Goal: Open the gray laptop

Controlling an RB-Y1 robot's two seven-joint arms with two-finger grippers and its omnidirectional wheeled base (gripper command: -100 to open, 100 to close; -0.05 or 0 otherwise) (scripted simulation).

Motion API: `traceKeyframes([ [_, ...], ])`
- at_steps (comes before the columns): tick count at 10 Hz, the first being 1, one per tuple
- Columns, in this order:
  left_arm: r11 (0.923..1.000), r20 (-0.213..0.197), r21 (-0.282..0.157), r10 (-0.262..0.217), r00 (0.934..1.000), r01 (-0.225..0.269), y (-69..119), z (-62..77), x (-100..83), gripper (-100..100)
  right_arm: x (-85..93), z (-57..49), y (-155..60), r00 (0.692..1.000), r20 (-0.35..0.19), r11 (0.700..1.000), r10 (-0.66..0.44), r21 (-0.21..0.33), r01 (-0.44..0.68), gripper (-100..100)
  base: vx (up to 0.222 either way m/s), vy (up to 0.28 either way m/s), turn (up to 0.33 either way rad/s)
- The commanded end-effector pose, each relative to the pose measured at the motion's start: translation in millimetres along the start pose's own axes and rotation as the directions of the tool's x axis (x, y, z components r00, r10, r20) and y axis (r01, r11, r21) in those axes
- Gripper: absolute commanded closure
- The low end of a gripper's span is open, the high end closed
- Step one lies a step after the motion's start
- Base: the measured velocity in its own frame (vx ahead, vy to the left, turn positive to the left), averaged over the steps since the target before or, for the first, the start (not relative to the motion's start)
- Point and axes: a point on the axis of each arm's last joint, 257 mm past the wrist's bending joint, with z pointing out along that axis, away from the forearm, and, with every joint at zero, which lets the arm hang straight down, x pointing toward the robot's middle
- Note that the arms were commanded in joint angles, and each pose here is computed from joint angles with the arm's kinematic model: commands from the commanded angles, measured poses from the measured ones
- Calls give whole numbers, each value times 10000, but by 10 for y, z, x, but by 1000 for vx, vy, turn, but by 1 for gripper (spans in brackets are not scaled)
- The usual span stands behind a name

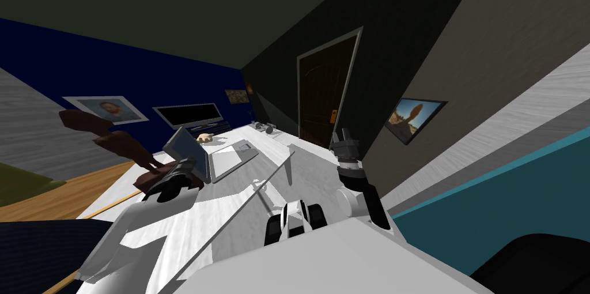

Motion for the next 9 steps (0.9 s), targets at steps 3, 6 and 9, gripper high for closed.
traceKeyframes([
  [3,9996,4,-1,275,9996,-275,-28,22,-2,-100,0,0,0,10000,0,10000,0,0,0,0,2,9,2],
  [6,9996,2,0,272,9996,-272,-52,37,2,-100,0,0,0,10000,0,10000,0,0,0,0,0,7,3],
  [9,9996,-3,7,270,9996,-270,-75,50,12,-100,0,0,0,10000,0,10000,0,0,0,0,0,11,2],
])
